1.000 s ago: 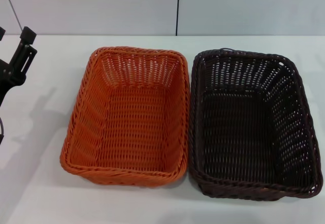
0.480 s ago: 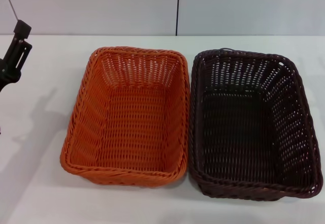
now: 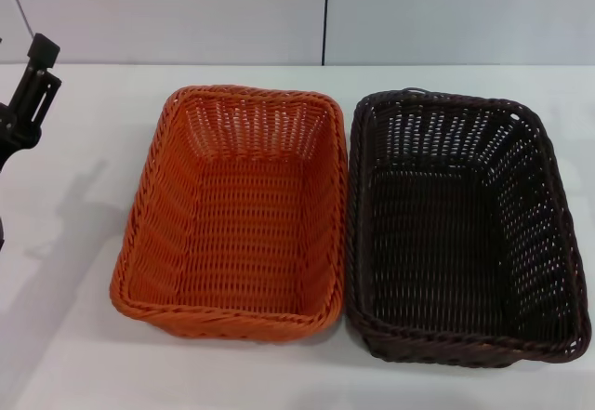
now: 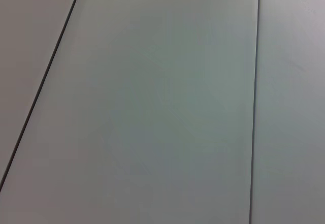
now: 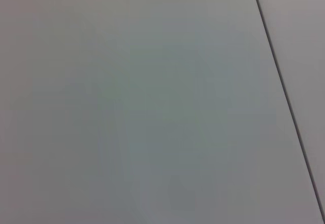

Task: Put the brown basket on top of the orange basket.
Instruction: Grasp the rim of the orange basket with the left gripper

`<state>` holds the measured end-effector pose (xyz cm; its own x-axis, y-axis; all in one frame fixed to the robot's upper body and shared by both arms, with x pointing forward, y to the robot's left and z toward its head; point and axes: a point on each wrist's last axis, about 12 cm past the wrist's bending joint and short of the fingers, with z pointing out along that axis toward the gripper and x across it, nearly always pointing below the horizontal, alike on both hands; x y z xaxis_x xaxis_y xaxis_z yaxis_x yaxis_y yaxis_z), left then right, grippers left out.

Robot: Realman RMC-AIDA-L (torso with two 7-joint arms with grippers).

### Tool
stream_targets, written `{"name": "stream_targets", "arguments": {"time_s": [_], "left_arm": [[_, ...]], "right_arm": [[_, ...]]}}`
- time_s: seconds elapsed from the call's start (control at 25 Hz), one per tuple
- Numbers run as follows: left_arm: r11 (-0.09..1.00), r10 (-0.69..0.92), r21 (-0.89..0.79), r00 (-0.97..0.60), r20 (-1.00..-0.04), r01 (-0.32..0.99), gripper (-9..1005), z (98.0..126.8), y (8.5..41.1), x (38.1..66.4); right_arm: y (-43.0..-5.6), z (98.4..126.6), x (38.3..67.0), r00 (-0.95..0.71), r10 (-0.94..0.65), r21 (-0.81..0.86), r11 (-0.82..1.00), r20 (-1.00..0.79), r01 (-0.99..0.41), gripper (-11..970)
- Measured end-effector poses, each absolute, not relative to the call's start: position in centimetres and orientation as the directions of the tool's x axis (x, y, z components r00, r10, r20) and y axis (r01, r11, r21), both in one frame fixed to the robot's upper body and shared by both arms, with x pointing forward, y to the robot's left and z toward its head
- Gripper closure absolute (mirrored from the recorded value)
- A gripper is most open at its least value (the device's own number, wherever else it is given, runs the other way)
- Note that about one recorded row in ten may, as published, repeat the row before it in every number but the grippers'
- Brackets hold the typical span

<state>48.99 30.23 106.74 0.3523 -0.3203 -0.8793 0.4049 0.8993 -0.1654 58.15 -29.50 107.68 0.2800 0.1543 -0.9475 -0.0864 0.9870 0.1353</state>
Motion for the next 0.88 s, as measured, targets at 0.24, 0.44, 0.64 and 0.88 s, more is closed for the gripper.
{"name": "stream_targets", "arguments": {"time_s": [0.24,0.44,0.64,0.88], "left_arm": [[0.905,-0.314,-0.163,0.360,-0.879,0.393,253,106.8,30.2,49.2],[0.909,-0.306,-0.154,0.366,-0.879,0.388,255,106.9,30.1,49.5],[0.906,-0.307,-0.151,0.368,-0.878,0.395,256,107.2,29.8,50.1],[0.903,-0.305,-0.144,0.370,-0.878,0.404,258,107.7,29.5,51.3]], "right_arm": [[-29.5,107.9,58.3,0.285,0.152,0.132,0.987,-0.946,-0.089,403],[-29.3,108.1,58.7,0.285,0.152,0.130,0.987,-0.946,-0.094,403],[-29.2,108.2,58.8,0.287,0.150,0.128,0.987,-0.946,-0.096,403],[-29.1,108.1,59.1,0.269,0.150,0.129,0.987,-0.951,-0.095,402]]}}
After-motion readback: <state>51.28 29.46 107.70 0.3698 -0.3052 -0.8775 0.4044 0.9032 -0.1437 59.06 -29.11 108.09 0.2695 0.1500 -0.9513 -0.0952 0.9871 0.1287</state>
